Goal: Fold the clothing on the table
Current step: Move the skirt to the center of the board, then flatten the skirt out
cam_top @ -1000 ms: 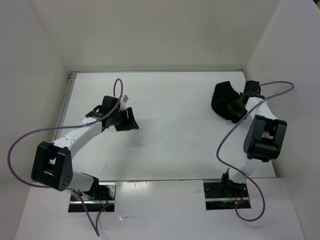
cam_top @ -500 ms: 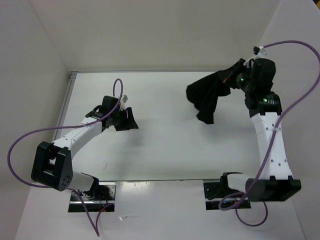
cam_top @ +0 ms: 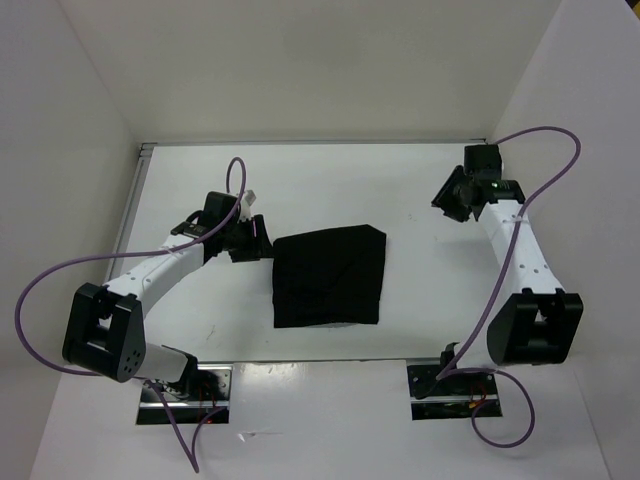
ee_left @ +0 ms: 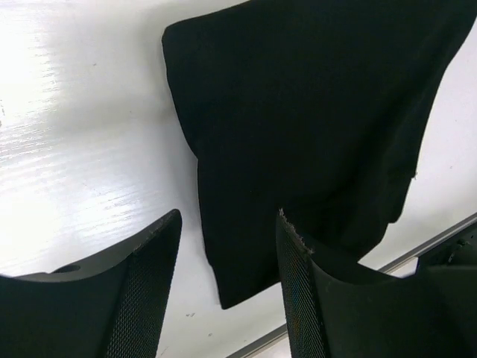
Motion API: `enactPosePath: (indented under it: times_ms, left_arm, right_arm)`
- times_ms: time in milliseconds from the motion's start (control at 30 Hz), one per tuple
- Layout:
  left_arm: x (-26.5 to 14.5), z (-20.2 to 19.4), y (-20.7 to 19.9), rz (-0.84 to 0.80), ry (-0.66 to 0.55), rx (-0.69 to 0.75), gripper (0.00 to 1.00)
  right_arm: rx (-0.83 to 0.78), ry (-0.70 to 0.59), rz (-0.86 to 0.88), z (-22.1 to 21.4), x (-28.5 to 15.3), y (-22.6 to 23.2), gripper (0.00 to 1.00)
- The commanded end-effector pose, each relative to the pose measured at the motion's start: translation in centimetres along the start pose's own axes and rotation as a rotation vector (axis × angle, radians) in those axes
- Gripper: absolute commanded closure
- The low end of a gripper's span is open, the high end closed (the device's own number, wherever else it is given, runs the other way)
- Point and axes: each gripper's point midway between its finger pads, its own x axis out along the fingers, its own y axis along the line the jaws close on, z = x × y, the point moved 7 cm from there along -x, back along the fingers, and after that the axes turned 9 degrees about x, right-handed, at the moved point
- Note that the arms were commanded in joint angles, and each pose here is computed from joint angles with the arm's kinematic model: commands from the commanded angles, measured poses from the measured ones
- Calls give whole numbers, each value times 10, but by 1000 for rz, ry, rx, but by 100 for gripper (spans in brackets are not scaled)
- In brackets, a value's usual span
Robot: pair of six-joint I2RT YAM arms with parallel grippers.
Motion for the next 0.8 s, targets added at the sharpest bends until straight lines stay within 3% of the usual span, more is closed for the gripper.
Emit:
enactPosePath:
  times_ms: [0, 200, 333, 533, 767]
  left_arm:
    - [-2, 1, -10, -52, -5, 24, 39]
    - [-1, -11, -15, -44, 77, 30, 39]
    - [-12, -37, -13, 37, 231, 22, 41]
    - [-23, -66, -23, 44, 344, -11, 42]
    - [-13, -112, -45, -1, 513, -14, 44]
  right_arm:
    - [-73, -22, 37, 3, -31, 6, 55]
    - [-195, 307, 55, -85, -18, 11, 57]
    - [-213, 482, -22, -128, -5, -9, 58]
    - [-221, 551, -85, -140, 1, -23, 58]
    - [-225, 753, -126, -180, -1, -38, 59]
